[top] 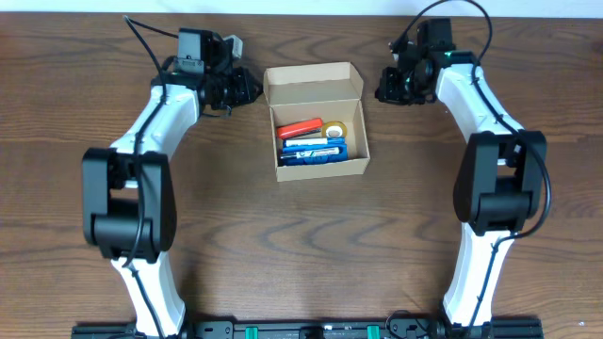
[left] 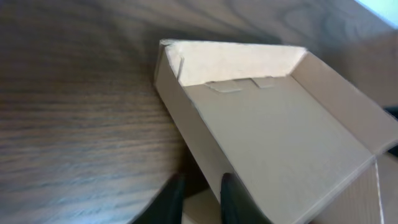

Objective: Pack container
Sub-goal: 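Move both grippers to the box lid's far edge and grasp it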

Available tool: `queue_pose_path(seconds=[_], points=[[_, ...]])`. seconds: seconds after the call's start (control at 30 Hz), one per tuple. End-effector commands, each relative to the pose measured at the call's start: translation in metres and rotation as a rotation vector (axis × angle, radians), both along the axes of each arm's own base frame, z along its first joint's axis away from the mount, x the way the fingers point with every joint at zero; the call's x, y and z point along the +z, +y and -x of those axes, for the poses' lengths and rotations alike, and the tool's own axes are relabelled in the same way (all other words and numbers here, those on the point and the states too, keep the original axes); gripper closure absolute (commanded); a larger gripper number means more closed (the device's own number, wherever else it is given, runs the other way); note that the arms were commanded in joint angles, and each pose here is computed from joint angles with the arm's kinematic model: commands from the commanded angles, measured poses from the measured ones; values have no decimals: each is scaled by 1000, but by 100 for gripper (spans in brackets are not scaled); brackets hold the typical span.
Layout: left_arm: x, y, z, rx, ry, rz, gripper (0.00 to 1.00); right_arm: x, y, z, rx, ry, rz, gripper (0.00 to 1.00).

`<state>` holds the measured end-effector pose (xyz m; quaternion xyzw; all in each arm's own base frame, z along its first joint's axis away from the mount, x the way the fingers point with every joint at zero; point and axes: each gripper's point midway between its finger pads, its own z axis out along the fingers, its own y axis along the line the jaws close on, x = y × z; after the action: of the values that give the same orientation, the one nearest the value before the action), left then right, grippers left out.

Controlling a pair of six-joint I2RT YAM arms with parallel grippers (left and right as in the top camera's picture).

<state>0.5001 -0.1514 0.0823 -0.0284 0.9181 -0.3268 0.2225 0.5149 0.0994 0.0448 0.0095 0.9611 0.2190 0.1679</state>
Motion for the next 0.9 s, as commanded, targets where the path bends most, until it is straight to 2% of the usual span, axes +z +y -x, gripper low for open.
queue_pose_path(seconds=[0.0,0.33,0.57,0.87], points=[[-18,-4,-1,46,88,86,93,-17,7,-1,-48,57,-84,99],[-49,-3,-3,95,175,133,94,-32,32,-8,-23,55,-187,99],[-41,-11,-12,85,141,201,94,-25,52,-14,10,9,-212,99],[-27,-21,-12,27,113,270,94,-8,67,-17,32,0,-339,99]])
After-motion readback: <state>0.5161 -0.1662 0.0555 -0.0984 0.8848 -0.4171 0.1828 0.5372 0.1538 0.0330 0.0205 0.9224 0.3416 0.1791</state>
